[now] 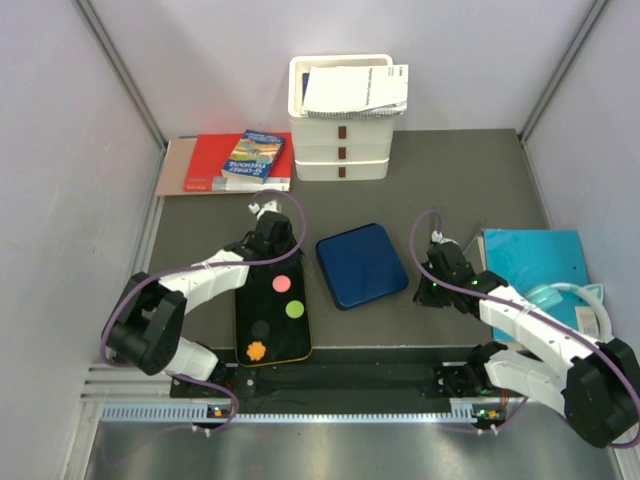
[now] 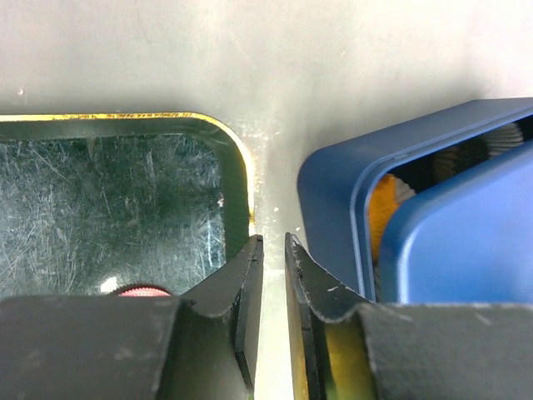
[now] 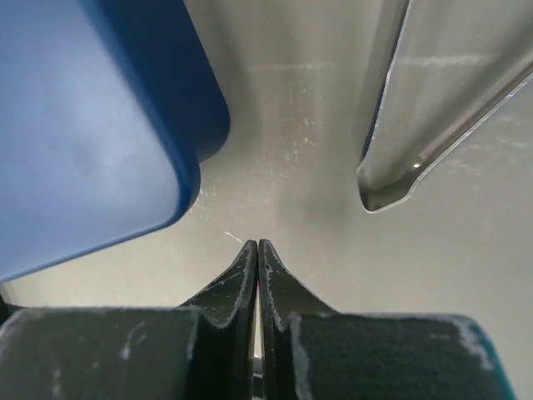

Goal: Pack the cookies

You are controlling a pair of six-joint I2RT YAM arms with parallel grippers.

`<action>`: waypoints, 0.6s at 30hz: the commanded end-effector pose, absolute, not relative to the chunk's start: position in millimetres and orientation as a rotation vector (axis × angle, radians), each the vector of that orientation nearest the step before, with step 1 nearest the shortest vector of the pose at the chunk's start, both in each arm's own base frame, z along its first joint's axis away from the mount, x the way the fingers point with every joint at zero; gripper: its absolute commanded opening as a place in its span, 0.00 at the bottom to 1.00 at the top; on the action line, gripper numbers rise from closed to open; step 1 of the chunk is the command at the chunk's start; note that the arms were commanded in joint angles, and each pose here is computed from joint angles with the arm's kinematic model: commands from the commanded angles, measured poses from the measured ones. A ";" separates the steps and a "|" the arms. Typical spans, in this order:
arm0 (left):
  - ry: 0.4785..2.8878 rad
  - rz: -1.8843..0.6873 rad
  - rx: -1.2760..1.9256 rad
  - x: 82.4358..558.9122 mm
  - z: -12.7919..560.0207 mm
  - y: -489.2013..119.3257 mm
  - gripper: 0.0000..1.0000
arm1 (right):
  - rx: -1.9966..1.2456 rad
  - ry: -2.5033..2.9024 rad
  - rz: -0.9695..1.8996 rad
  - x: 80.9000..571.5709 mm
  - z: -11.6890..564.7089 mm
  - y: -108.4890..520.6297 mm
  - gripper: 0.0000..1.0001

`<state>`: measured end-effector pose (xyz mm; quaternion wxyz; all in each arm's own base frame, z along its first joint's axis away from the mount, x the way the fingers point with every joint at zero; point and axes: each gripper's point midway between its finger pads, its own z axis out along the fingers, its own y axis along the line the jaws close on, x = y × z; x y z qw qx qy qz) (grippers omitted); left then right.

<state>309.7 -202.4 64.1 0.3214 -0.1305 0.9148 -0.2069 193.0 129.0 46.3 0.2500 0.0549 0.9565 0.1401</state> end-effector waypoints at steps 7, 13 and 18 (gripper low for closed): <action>2.359 -0.550 -0.346 311.2 75.8 -200.0 0.28 | 0.195 2.458 0.532 223.3 59.5 155.9 0.00; 2.358 -0.549 -0.347 311.4 75.1 -199.8 0.29 | 0.199 2.465 0.540 226.6 54.6 159.5 0.00; 2.360 -0.546 -0.344 310.9 74.1 -199.4 0.29 | 0.206 2.436 0.561 229.0 60.9 161.2 0.00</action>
